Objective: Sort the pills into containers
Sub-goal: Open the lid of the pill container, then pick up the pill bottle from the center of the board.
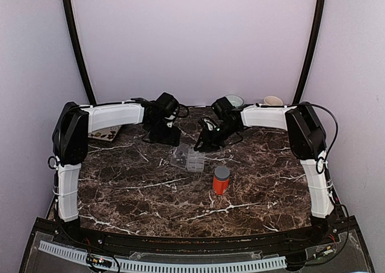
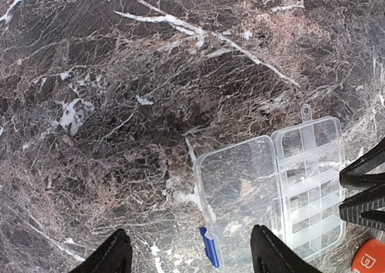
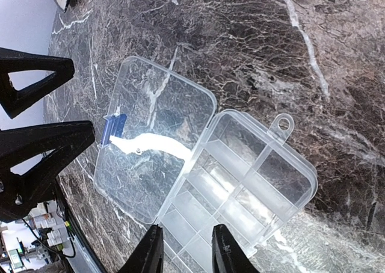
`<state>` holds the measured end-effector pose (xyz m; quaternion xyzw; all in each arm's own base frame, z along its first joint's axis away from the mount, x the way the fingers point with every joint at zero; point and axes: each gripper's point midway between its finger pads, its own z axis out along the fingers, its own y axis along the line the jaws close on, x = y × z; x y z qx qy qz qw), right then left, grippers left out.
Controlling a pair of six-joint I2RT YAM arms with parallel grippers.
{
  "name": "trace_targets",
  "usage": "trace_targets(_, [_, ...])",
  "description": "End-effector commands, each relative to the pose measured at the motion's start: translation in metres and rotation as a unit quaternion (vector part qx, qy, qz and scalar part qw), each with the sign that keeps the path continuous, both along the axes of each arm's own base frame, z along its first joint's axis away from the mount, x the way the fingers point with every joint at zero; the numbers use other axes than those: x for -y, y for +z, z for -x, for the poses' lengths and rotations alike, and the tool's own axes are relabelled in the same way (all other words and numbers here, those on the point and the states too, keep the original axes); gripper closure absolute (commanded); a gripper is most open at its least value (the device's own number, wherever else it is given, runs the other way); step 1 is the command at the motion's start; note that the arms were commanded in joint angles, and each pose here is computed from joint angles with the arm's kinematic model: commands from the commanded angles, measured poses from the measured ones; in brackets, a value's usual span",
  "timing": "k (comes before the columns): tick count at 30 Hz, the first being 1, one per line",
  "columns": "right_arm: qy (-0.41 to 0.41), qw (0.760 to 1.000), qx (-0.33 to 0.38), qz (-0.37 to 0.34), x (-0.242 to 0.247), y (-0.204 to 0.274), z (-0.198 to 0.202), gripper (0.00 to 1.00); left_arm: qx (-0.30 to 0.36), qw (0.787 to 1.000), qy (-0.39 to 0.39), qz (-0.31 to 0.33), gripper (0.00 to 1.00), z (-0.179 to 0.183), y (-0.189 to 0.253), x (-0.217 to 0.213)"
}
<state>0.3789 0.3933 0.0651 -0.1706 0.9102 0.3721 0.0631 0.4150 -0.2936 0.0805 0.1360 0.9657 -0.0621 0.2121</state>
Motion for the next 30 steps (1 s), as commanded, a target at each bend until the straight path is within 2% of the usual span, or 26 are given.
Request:
trace_targets(1, [0.007,1.000,0.022,-0.004,-0.004,0.018,-0.004,0.71,0.040,0.999,-0.004,0.027,0.28,-0.008,0.041,0.004])
trace_targets(8, [0.000,0.997,0.081,0.002,-0.003,0.053,-0.020,0.64,0.089,0.995,0.007,0.048,0.27,-0.007,0.083,-0.003])
trace_targets(14, [-0.037,0.981,0.191,0.028,0.005,0.109,-0.047,0.51,0.207,0.972,0.024,0.112,0.19,0.009,0.159,-0.026])
trace_targets(18, [-0.078,0.944,0.306,0.092,0.028,0.147,-0.066,0.45,0.270,0.949,0.028,0.158,0.10,0.030,0.194,-0.043])
trace_targets(20, [-0.104,0.913,0.373,0.132,0.044,0.168,-0.076,0.44,0.299,0.935,0.026,0.187,0.02,0.041,0.205,-0.049])
trace_targets(22, [-0.156,0.878,0.421,0.164,0.067,0.183,-0.088,0.43,0.324,0.919,0.050,0.217,0.01,0.048,0.209,-0.060])
trace_targets(23, [-0.196,0.856,0.446,0.172,0.079,0.196,-0.096,0.43,0.321,0.917,0.078,0.223,0.01,0.053,0.198,-0.069])
trace_targets(24, [-0.222,0.844,0.455,0.178,0.089,0.200,-0.098,0.46,0.320,0.912,0.110,0.233,0.01,0.055,0.193,-0.080])
trace_targets(27, [-0.260,0.833,0.457,0.171,0.102,0.211,-0.100,0.55,0.316,0.905,0.082,0.274,0.01,0.068,0.193,-0.076])
trace_targets(30, [-0.282,0.840,0.431,0.170,0.108,0.214,-0.101,0.56,0.294,0.918,0.084,0.251,0.04,0.073,0.182,-0.081])
